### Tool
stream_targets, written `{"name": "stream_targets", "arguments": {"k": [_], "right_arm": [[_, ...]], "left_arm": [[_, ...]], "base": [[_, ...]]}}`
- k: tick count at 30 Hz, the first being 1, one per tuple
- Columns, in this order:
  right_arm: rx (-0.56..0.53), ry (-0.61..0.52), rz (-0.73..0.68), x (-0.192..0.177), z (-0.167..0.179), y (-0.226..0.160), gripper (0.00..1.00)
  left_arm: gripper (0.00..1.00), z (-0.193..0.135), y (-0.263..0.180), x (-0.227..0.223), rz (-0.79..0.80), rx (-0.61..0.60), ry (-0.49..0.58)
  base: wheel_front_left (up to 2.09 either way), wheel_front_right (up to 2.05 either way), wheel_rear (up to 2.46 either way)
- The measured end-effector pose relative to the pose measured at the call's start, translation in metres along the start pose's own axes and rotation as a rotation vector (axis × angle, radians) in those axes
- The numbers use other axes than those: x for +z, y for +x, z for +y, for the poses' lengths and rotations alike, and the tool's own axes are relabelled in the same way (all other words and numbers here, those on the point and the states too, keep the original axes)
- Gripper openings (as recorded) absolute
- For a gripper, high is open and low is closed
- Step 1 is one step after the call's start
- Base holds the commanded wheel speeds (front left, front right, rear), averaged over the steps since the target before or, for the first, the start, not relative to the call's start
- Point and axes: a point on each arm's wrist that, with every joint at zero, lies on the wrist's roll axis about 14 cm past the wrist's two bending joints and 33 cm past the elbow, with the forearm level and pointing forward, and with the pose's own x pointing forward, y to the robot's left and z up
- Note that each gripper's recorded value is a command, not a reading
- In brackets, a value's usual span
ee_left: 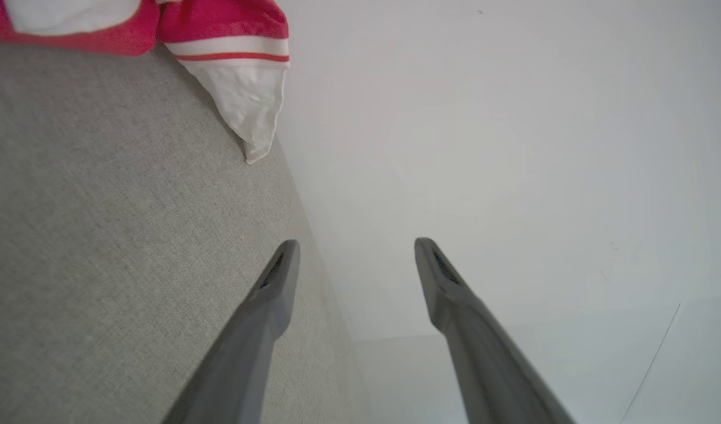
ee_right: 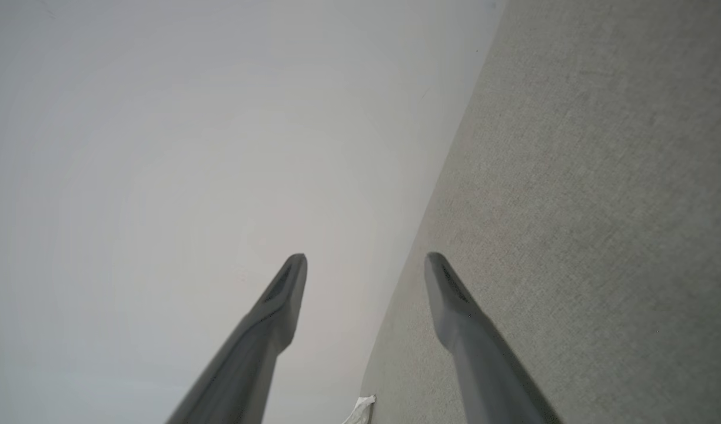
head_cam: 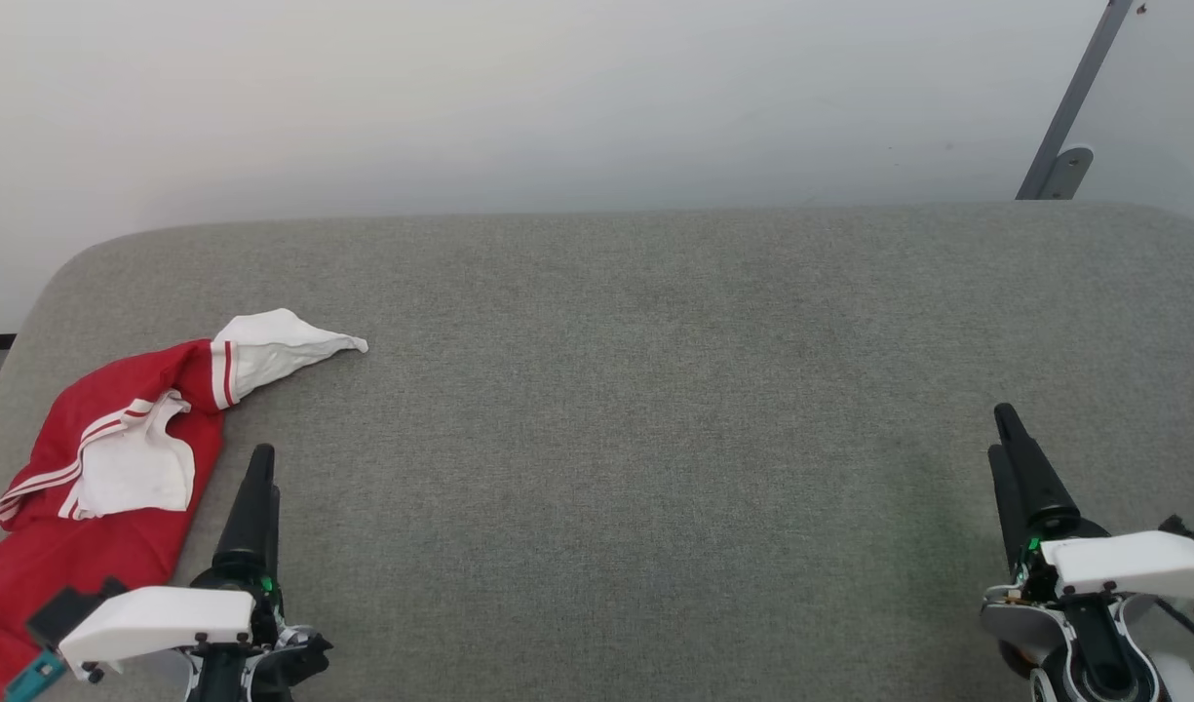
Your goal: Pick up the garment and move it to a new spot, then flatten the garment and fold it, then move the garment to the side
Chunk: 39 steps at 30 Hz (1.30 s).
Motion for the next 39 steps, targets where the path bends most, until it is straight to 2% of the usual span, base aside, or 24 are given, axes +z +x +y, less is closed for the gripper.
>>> {"name": "stream_targets", "arguments": {"k": [13, 28, 34, 39], "right_arm": [[0.012, -0.341, -0.002, 0.009, 0.008, 0.013, 1.0], [0.064, -0.717, -0.04, 0.017, 0.027, 0.022, 1.0], [0.074, -0.903, -0.024, 0.015, 0.027, 0.024, 1.0], [0.084, -1.007, -0.024, 0.014, 0.03, 0.027, 1.0]], "left_arm": [[1.0, -0.013, 0.004, 0.008, -0.03, -0.032, 0.351], [1.0, -0.021, 0.004, 0.008, -0.038, -0.051, 0.704], [1.0, -0.02, 0.004, 0.007, -0.036, -0.045, 0.81], [1.0, -0.02, 0.005, 0.008, -0.038, -0.044, 0.882]], "base": [[0.0, 0.0, 0.0], [0.0, 0.0, 0.0], [0.0, 0.0, 0.0], [0.0, 0.0, 0.0]]}}
